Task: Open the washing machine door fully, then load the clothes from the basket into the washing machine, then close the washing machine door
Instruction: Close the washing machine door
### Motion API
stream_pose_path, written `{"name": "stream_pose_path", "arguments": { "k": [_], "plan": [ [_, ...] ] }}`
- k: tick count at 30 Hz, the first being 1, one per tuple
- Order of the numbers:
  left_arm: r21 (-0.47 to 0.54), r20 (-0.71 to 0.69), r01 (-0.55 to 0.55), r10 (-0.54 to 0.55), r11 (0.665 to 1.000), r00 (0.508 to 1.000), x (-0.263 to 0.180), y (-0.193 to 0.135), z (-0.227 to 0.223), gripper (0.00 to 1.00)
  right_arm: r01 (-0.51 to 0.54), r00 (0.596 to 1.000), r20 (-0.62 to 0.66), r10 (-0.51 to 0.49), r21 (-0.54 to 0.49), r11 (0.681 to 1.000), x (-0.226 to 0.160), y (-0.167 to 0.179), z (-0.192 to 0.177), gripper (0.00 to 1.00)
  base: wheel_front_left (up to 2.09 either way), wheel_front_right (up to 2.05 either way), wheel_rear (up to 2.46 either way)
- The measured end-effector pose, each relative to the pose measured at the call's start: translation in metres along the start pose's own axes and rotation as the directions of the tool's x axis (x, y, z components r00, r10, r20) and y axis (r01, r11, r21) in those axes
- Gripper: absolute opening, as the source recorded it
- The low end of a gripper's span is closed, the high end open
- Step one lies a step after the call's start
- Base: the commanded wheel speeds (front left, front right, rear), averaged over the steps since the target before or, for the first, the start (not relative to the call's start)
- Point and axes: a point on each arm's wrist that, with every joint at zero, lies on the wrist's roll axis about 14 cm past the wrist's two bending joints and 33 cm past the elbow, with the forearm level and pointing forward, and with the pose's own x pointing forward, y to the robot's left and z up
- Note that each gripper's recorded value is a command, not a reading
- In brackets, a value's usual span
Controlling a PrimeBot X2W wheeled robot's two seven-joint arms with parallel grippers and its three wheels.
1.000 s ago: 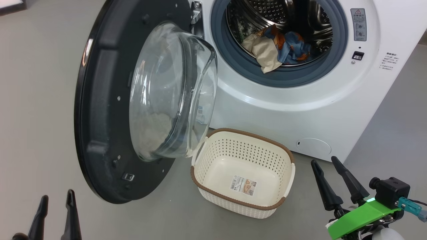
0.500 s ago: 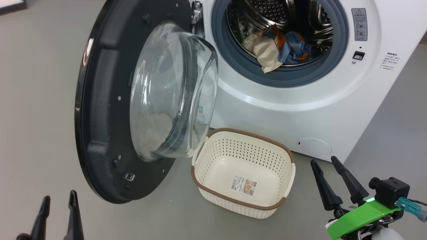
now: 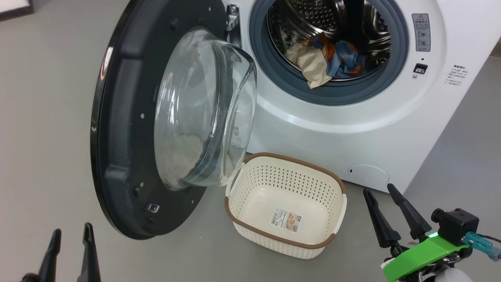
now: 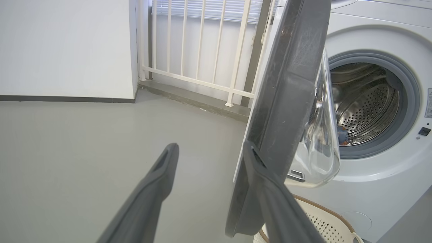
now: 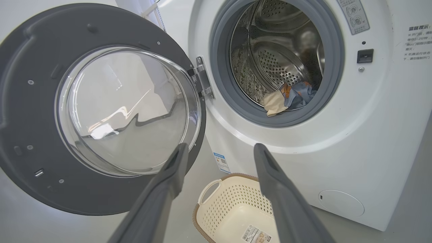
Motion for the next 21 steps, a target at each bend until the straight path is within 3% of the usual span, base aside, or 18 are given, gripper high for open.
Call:
{"name": "stream_pose_path", "arguments": {
  "k": [21],
  "plan": [
    [0.032,0.059,0.023,-0.025,0.999,0.998,0.004,-0.004,0.022,1.00,-0.010,1.000,0.006,0.010,-0.024,1.000,0.002,0.002,0.002,1.00,0.00,0.00,0.00]
  ]
}}
